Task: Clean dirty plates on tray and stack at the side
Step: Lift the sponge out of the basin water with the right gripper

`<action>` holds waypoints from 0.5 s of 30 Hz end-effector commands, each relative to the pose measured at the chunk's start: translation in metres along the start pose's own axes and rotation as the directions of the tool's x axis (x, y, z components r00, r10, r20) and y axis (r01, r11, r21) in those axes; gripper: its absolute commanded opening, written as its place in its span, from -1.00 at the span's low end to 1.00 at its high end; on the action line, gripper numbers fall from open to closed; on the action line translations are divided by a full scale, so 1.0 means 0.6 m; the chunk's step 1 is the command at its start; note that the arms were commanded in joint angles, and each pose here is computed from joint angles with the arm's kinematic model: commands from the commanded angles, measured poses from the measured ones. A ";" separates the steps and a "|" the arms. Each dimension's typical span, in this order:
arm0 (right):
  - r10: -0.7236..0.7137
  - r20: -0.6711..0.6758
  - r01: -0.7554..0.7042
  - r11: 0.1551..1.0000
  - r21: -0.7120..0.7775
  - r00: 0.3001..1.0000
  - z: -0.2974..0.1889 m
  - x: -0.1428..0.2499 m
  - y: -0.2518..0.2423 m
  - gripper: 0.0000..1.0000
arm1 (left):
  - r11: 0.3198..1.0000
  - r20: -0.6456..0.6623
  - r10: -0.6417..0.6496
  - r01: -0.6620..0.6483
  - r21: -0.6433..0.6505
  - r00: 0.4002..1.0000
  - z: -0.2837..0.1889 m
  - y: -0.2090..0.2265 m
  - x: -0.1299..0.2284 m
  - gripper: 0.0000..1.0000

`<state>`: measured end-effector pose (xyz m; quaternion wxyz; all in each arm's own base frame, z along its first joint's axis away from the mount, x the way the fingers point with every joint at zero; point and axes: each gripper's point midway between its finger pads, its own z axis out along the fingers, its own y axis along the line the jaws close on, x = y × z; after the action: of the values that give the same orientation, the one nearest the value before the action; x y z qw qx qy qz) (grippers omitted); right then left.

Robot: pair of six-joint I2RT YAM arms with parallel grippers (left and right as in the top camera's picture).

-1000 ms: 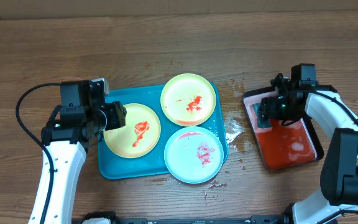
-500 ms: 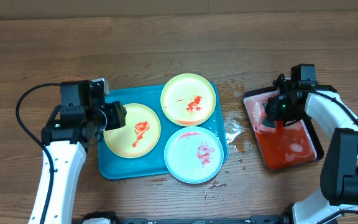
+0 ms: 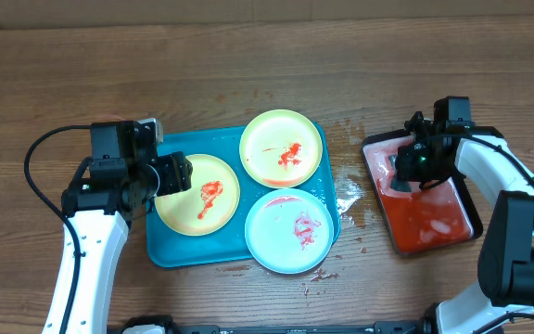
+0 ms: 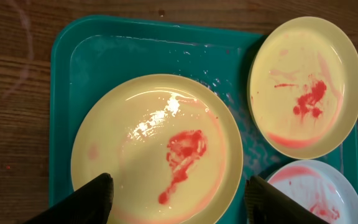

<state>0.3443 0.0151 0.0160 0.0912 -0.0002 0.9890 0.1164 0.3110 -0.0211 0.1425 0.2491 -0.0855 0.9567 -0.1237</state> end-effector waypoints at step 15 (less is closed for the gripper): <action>-0.003 0.110 -0.003 0.998 0.061 0.994 -0.125 -0.048 0.011 -0.92 | 1.000 0.003 0.003 -0.003 0.014 1.000 -0.006 -0.006 -0.008 0.53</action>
<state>0.3518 0.0121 0.0660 0.1060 0.0083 0.9883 0.1090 0.3088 -0.0214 0.1413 0.2439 -0.0861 0.9580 -0.1240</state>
